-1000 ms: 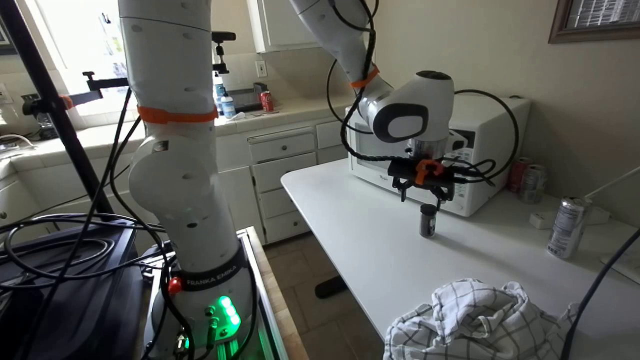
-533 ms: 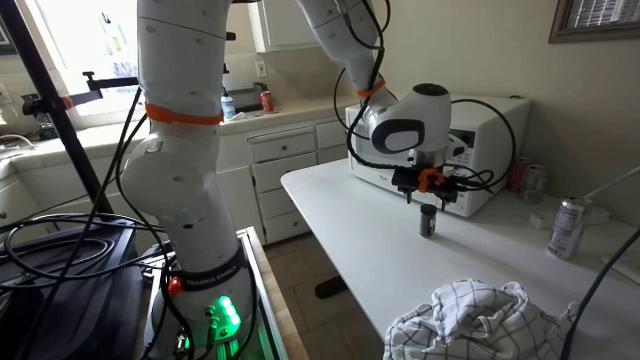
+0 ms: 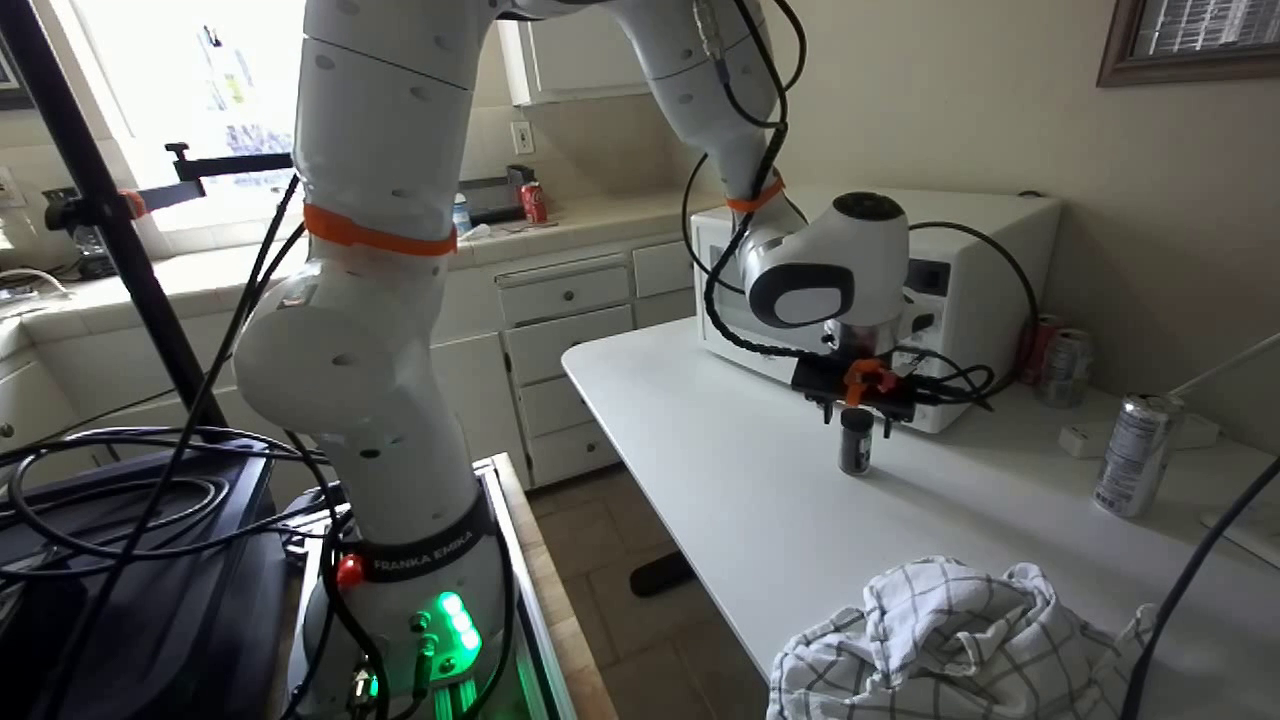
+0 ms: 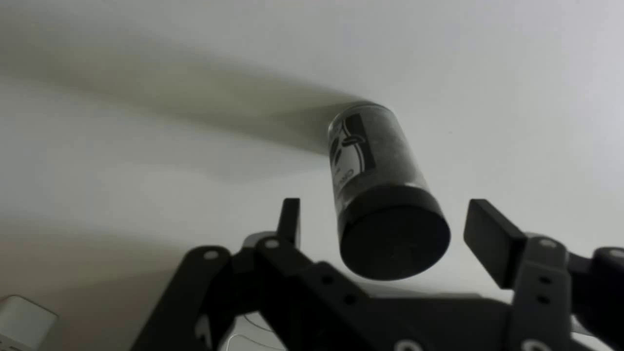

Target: Put the glass jar on top of the microwave.

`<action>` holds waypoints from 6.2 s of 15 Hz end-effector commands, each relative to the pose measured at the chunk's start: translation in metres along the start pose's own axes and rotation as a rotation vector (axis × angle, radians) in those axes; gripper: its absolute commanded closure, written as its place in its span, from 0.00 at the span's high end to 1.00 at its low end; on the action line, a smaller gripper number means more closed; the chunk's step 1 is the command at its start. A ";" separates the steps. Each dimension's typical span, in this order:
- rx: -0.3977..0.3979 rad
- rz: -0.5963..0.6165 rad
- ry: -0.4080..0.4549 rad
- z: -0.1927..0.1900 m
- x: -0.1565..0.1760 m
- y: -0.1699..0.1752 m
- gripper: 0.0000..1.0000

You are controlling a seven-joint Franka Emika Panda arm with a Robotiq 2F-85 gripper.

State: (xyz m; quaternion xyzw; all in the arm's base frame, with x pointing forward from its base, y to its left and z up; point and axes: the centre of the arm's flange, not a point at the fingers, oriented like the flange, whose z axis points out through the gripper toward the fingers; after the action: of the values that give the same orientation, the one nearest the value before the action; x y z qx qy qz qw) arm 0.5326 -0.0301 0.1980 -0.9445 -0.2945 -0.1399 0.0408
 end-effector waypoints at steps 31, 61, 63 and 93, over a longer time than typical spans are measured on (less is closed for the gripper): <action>-0.050 -0.073 0.001 -0.345 0.222 -0.029 0.24; -0.034 -0.083 -0.012 -0.236 0.343 -0.003 1.00; -0.049 -0.084 -0.038 -0.247 0.332 -0.012 1.00; -0.079 0.266 -0.246 -0.326 -0.012 -0.029 1.00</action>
State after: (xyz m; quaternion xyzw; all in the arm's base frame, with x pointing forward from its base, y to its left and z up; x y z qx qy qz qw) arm 0.4275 -0.0649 0.5061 -0.9859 -0.1642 -0.0286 -0.0144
